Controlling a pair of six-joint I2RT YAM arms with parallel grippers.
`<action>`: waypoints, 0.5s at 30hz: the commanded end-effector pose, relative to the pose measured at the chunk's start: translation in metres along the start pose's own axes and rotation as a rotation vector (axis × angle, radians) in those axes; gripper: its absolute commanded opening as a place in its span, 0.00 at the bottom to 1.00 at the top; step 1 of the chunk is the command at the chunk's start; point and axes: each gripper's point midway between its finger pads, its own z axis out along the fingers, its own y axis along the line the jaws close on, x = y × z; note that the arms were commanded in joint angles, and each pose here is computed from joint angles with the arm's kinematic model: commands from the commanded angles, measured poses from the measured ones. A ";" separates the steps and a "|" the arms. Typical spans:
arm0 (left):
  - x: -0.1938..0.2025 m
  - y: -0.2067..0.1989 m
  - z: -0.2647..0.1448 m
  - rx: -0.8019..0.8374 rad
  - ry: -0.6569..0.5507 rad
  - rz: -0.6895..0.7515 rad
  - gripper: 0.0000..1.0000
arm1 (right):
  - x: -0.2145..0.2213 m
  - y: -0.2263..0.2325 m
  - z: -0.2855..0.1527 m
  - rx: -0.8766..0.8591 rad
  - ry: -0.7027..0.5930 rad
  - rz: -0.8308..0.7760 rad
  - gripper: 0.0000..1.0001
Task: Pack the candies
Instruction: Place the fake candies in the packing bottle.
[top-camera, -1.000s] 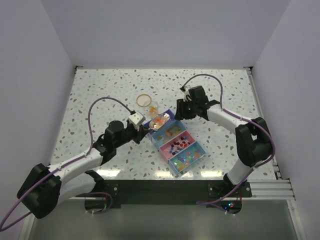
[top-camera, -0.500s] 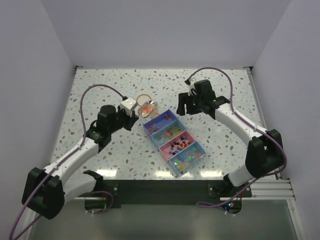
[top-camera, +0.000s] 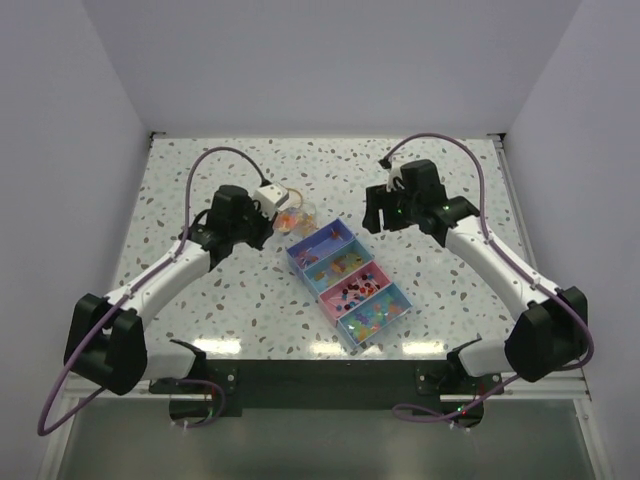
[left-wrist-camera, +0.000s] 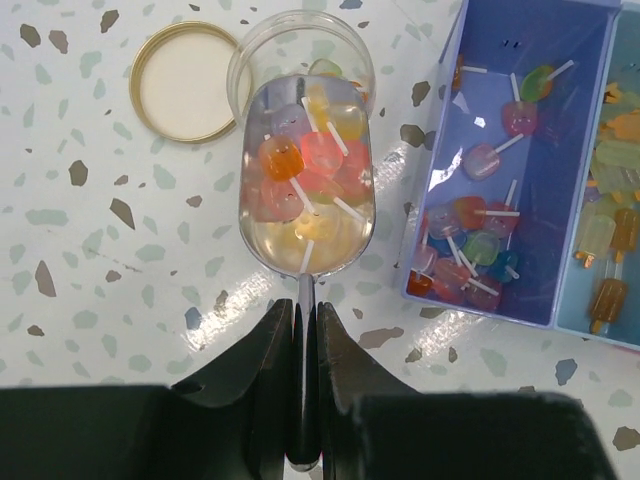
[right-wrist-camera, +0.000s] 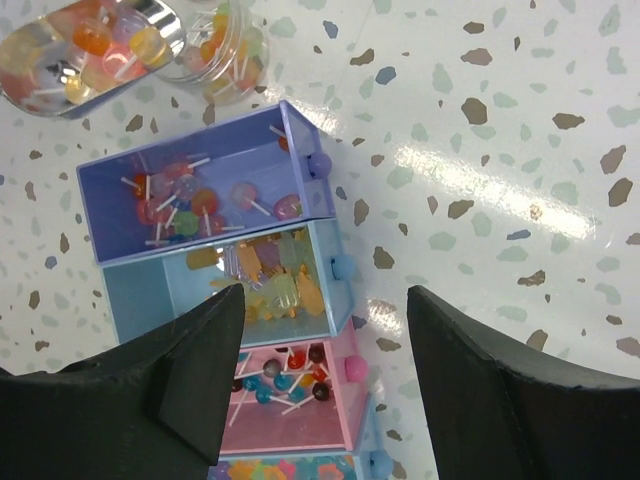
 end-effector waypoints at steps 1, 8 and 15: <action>-0.019 0.017 -0.003 -0.046 0.005 0.043 0.00 | -0.004 -0.005 -0.013 0.027 -0.031 -0.030 0.69; -0.026 0.024 -0.002 -0.036 0.097 0.069 0.00 | -0.003 -0.009 -0.018 0.046 -0.044 -0.042 0.70; -0.022 0.027 -0.005 -0.018 0.174 0.131 0.00 | -0.004 -0.010 -0.023 0.055 -0.060 -0.053 0.70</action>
